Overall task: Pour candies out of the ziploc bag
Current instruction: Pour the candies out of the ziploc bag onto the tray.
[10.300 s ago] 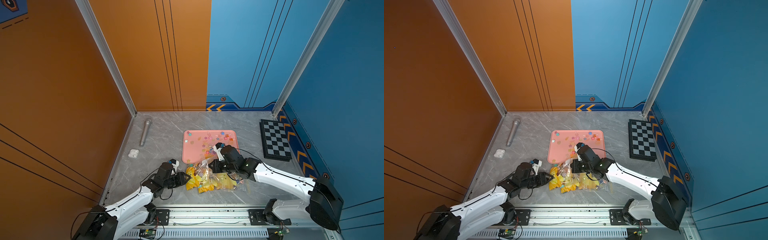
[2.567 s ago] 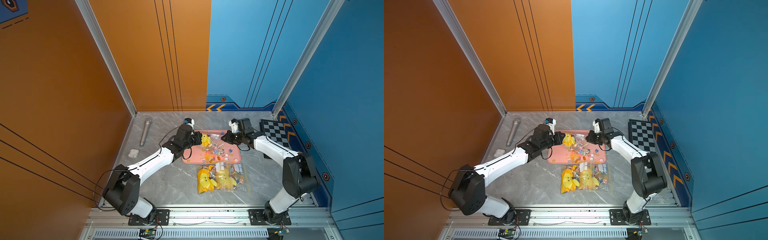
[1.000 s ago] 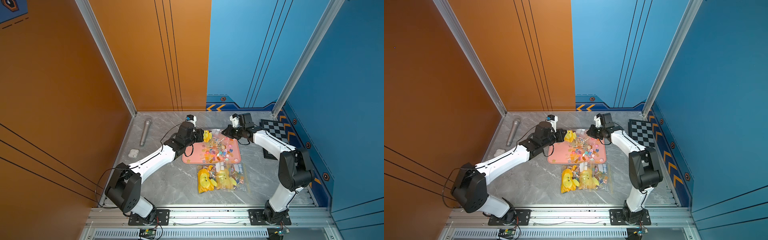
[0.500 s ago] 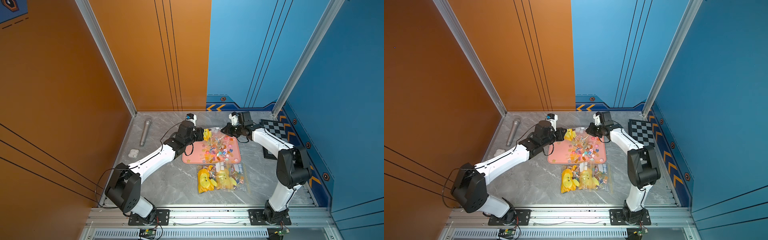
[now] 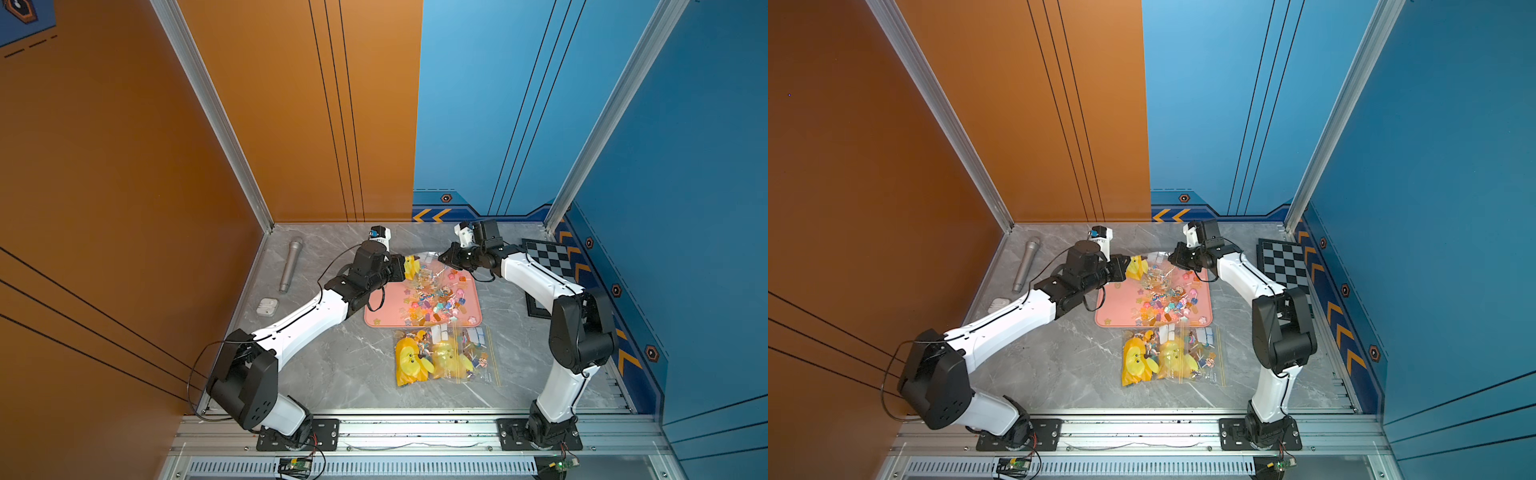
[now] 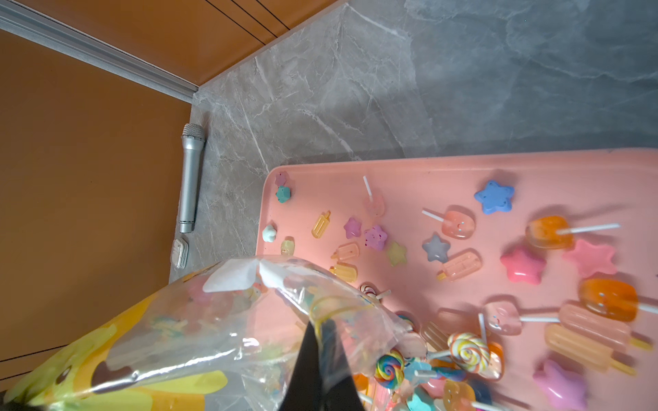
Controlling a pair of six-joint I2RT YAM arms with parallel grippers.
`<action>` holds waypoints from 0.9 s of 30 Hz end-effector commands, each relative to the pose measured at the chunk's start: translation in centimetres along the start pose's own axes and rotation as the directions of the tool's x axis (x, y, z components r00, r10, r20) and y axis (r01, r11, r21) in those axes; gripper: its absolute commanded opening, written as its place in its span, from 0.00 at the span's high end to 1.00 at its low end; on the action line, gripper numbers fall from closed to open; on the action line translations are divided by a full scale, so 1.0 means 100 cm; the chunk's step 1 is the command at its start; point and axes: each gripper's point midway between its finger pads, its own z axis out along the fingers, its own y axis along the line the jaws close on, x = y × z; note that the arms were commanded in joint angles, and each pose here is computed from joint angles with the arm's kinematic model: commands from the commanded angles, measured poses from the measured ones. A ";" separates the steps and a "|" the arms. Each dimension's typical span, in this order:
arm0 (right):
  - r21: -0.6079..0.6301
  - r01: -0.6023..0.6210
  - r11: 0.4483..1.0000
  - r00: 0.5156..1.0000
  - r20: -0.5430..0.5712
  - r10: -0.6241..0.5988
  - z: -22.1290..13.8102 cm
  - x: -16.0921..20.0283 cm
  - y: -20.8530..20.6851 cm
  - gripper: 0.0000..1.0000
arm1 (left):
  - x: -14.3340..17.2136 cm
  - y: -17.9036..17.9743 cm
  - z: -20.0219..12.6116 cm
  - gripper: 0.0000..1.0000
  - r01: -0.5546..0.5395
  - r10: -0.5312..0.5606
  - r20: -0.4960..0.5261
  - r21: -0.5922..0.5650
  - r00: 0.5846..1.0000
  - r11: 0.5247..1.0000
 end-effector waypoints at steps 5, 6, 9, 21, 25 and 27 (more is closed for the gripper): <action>-0.001 0.007 1.000 1.000 -0.010 -0.007 0.008 -0.007 0.004 1.00 | -0.033 -0.003 -0.019 1.00 -0.040 0.041 0.099 -0.016 0.994 0.999; -0.002 0.004 1.000 1.000 -0.009 -0.004 0.009 -0.009 0.004 1.00 | -0.032 -0.002 -0.019 1.00 -0.041 0.042 0.099 -0.018 0.994 0.999; -0.003 0.002 1.000 1.000 -0.009 -0.002 0.012 -0.012 0.005 1.00 | -0.032 -0.002 -0.019 1.00 -0.044 0.045 0.098 -0.021 0.994 0.999; -0.004 -0.002 1.000 1.000 -0.018 0.002 0.021 -0.015 0.005 1.00 | -0.035 0.001 -0.022 1.00 -0.064 0.067 0.108 -0.039 0.992 0.997; -0.005 -0.001 1.000 1.000 -0.026 0.001 0.024 -0.013 0.005 1.00 | -0.036 0.001 -0.023 1.00 -0.065 0.069 0.112 -0.041 0.991 0.997; -0.006 -0.001 1.000 1.000 -0.028 0.001 0.025 -0.013 0.005 1.00 | -0.036 0.003 -0.023 1.00 -0.065 0.070 0.112 -0.046 0.991 0.997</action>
